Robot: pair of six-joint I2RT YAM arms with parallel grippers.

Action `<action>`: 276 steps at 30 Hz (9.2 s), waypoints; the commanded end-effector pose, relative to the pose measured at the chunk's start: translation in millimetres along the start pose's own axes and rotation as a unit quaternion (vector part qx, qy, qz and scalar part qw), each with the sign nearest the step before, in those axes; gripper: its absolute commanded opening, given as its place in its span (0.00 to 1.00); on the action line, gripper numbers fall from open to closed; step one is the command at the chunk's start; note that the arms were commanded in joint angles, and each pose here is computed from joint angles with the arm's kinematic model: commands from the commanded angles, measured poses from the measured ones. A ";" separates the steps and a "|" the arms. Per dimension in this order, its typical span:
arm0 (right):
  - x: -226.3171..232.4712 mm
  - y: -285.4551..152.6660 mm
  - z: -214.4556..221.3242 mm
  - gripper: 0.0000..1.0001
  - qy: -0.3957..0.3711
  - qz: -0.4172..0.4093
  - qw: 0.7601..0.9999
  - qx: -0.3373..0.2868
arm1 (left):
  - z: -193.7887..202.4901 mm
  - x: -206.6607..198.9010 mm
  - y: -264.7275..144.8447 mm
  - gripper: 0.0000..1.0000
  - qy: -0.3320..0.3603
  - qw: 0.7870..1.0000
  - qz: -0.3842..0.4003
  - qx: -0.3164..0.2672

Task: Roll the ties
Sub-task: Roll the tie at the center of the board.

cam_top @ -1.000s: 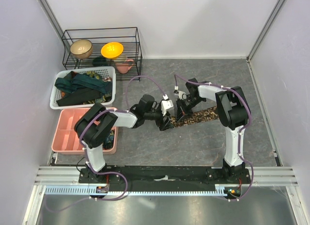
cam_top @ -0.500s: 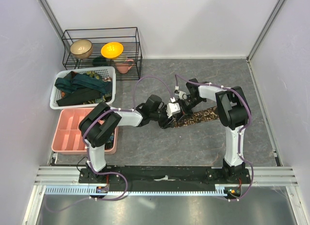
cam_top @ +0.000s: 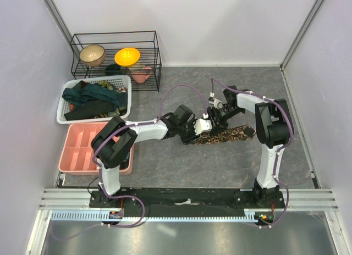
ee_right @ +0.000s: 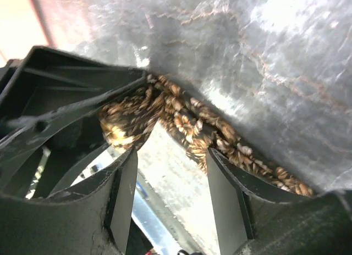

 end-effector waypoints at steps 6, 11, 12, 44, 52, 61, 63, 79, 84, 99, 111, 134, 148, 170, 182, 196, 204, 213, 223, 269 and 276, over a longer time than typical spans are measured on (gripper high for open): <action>27.5 3.1 2.5 0.52 -0.004 -0.092 0.996 -0.005 | 15.0 -1.9 2.9 0.15 0.020 0.996 0.026 0.078; 34.2 13.2 -5.5 0.50 -0.004 -0.104 0.995 -0.001 | 17.1 -2.6 5.9 0.17 0.016 0.996 0.035 0.086; 34.7 12.8 -4.5 0.50 -0.003 -0.104 0.995 -0.001 | 17.3 -3.6 6.2 0.16 0.016 0.995 0.037 0.087; -39.2 24.0 5.5 0.00 0.002 0.103 0.995 0.000 | -39.7 12.9 15.8 0.75 -0.044 0.992 0.050 -0.104; -36.4 24.5 -2.5 0.00 -0.010 0.098 0.995 -0.010 | -23.9 6.7 28.6 0.57 -0.041 0.995 0.068 -0.069; -9.0 9.4 -17.1 0.25 -0.030 0.028 0.999 -0.015 | -0.2 1.6 3.9 0.28 -0.006 0.997 0.054 0.050; -3.4 -6.9 -11.3 0.29 -0.020 0.007 1.000 -0.023 | 2.4 1.0 2.6 0.27 0.000 0.997 0.053 0.059; 25.2 11.8 2.1 0.46 0.018 -0.095 0.995 -0.002 | -4.3 -7.4 13.8 0.32 0.016 0.995 0.050 0.083; 12.3 20.4 8.3 0.40 0.020 -0.060 0.998 0.007 | -3.3 -8.8 16.8 0.33 0.014 0.995 0.052 0.087; -7.0 13.4 19.9 0.43 0.026 0.000 1.000 0.014 | 0.5 -11.1 19.6 0.34 0.010 0.994 0.057 0.094; -11.2 22.3 19.9 0.03 0.041 -0.018 0.999 0.026 | -4.0 -11.1 20.0 0.46 0.005 0.995 0.058 0.087; -58.9 18.0 26.4 0.00 0.024 0.136 0.989 0.042 | -53.7 7.0 22.3 0.79 -0.033 0.990 0.063 -0.122; -38.6 35.6 -7.7 0.00 -0.013 0.111 0.994 0.017 | -24.8 -4.0 21.6 0.38 -0.016 0.998 0.061 -0.029; 30.3 -17.8 4.2 0.49 -0.013 -0.061 0.998 -0.006 | 1.8 -1.5 16.1 0.19 -0.006 0.997 0.050 0.062; -3.6 7.5 0.3 0.23 -0.027 0.040 0.999 0.019 | -2.4 -4.3 16.5 0.27 -0.007 0.996 0.067 0.052; -43.3 12.4 -2.2 0.00 0.030 0.130 0.991 0.003 | -43.7 13.9 18.7 0.70 -0.007 0.997 0.051 -0.049; -56.7 14.5 -12.0 0.00 0.044 0.165 0.985 -0.006 | -55.0 31.7 38.6 0.74 -0.015 0.998 0.036 -0.056; -58.3 18.6 -11.3 0.00 0.045 0.150 0.988 0.009 | -47.2 29.5 47.4 0.60 0.009 0.998 0.062 -0.020; -4.0 -41.2 -17.9 0.29 0.040 -0.005 0.998 -0.050 | -19.5 11.4 41.2 0.19 0.000 0.996 0.083 0.017; 8.3 -33.4 -3.0 0.54 0.023 -0.061 0.997 -0.036 | -1.0 8.4 37.2 0.27 -0.012 0.995 0.050 0.083; -1.4 -5.0 -4.9 0.51 0.048 -0.060 0.997 -0.013 | -1.6 6.9 36.3 0.29 -0.013 0.995 0.054 0.080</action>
Point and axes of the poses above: each gripper's point midway between its finger pads, its own y axis out along the fingers, its own x axis along the line the jaws close on, z = x × y, the point moved 6 cm from there along -y, back along the fingers, and after that the axes turned 5 degrees about y, right-handed, at the moved point
